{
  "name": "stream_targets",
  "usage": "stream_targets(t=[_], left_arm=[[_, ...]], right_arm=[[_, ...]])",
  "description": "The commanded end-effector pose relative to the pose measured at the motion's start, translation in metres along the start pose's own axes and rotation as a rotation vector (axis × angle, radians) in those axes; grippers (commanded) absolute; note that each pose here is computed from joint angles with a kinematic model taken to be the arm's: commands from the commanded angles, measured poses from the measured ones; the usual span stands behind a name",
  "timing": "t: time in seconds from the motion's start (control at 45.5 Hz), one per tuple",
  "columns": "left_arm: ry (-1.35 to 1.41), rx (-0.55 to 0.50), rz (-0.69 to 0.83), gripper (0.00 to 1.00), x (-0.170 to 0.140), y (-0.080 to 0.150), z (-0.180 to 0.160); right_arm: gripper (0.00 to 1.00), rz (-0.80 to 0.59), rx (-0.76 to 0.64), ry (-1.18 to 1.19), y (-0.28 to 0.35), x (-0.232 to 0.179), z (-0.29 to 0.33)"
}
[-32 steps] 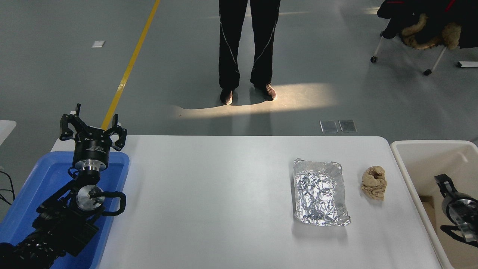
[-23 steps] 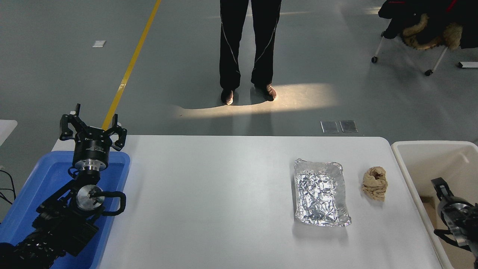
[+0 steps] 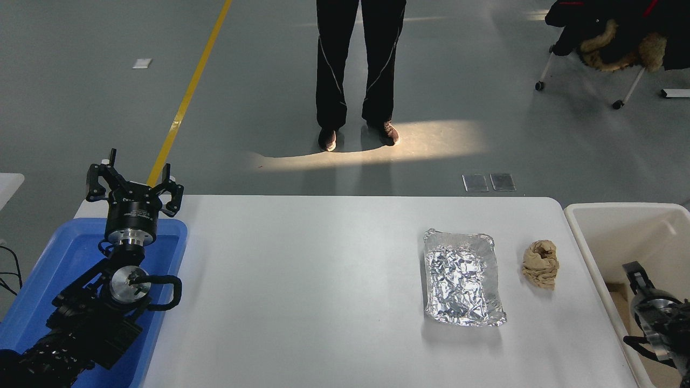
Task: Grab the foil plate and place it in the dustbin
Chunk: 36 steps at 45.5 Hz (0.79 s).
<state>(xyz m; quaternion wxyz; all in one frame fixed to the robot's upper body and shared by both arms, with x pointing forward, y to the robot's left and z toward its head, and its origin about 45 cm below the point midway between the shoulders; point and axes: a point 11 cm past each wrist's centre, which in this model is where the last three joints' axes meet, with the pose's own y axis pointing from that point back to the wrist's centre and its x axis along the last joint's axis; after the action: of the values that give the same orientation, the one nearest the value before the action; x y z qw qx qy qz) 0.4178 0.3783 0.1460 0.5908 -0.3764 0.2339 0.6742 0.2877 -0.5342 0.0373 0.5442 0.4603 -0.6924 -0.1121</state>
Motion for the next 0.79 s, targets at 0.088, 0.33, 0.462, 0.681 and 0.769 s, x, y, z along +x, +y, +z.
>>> stream_targets(t=[0.088, 0.33, 0.462, 0.681, 0.769], left_arm=[[0.000, -0.001, 0.000, 0.99, 0.000, 0.000, 0.000], [-0.001, 0.001, 0.000, 0.99, 0.000, 0.000, 0.000], [-0.002, 0.000, 0.000, 0.99, 0.000, 0.000, 0.001], [-0.002, 0.000, 0.000, 0.99, 0.000, 0.000, 0.001], [-0.003, 0.000, 0.001, 0.99, 0.001, 0.000, 0.001]], right_arm=[[1.00, -0.030, 0.012, -0.019, 0.000, -0.005, -0.010], [1.00, -0.146, 0.011, -0.063, 0.025, 0.049, -0.055], [1.00, -0.220, 0.085, 0.085, 0.076, 0.077, -0.118], [1.00, -0.251, 0.171, 0.381, 0.160, 0.092, -0.200], [1.00, -0.348, 0.200, 0.477, 0.207, 0.077, -0.224]])
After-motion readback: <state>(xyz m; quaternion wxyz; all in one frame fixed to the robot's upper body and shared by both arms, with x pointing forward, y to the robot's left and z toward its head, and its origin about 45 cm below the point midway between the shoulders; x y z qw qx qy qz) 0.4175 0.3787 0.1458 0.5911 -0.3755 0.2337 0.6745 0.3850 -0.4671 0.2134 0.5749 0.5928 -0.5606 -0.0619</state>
